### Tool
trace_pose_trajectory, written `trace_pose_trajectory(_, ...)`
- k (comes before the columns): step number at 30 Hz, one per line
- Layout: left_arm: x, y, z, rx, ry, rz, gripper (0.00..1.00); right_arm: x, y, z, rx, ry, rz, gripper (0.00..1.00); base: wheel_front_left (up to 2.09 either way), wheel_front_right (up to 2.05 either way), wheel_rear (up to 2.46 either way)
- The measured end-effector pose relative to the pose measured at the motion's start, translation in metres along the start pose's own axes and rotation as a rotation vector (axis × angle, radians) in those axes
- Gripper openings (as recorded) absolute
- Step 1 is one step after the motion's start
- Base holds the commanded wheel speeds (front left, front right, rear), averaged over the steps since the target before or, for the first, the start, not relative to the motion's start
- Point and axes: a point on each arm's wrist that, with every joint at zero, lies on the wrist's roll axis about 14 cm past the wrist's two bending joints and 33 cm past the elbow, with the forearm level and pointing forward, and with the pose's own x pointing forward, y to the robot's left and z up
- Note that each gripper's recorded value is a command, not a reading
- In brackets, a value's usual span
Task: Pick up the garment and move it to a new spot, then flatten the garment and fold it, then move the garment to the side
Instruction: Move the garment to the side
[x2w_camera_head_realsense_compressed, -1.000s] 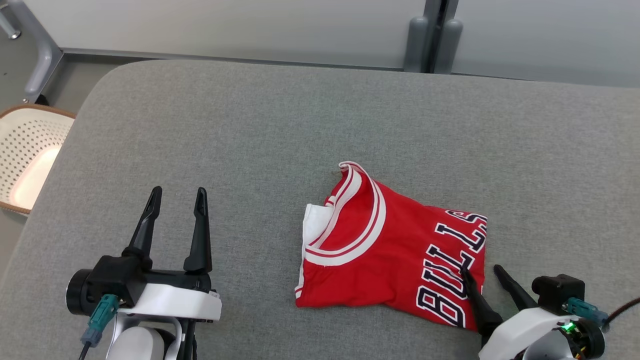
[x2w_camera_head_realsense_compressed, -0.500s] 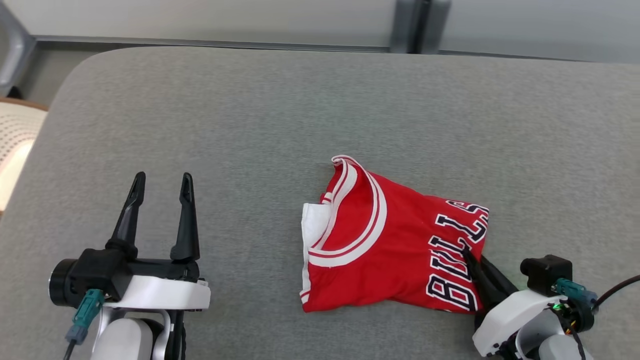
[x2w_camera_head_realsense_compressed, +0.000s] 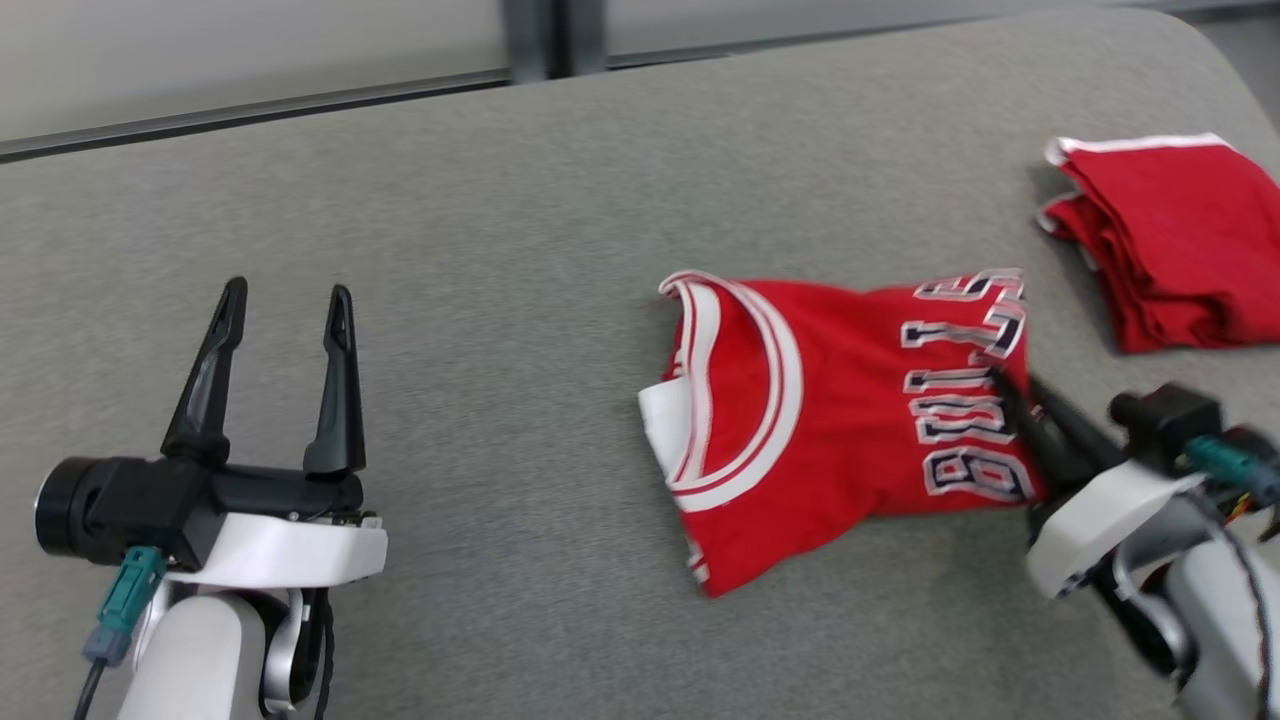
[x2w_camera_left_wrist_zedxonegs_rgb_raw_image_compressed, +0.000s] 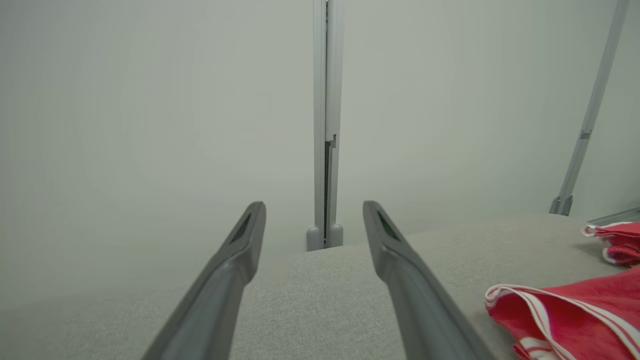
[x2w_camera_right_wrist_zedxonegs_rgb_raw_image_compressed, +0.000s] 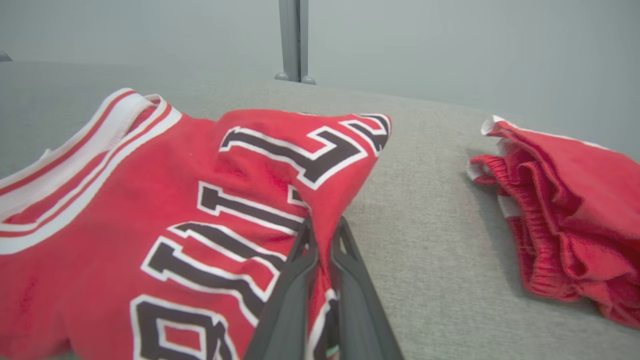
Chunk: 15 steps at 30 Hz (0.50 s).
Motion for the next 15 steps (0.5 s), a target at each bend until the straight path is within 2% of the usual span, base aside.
trace_pose_trajectory(8,0.041,-0.046,-0.024,-0.045,0.012,-0.152,1.0,-0.017,-0.106,0.048,-0.189,-0.031,-0.175,0.0,0.0,0.0,0.0)
trace_pose_trajectory(11,0.054,-0.057,-0.036,-0.06,0.021,-0.192,1.0,-0.018,-0.139,0.063,-0.238,-0.035,-0.231,0.0,0.0,0.0,0.0)
trace_pose_trajectory(12,0.054,-0.057,-0.036,-0.06,0.021,-0.192,1.0,-0.018,-0.139,0.063,-0.238,-0.035,-0.231,0.0,0.0,0.0,0.0)
trace_pose_trajectory(13,0.061,-0.063,-0.043,-0.07,0.025,-0.219,1.0,-0.02,-0.162,0.07,-0.269,-0.027,-0.271,0.0,0.0,0.0,0.0)
trace_pose_trajectory(15,0.064,-0.066,-0.047,-0.072,0.029,-0.231,1.0,-0.022,-0.174,0.07,-0.285,-0.012,-0.295,0.0,0.0,0.0,0.0)
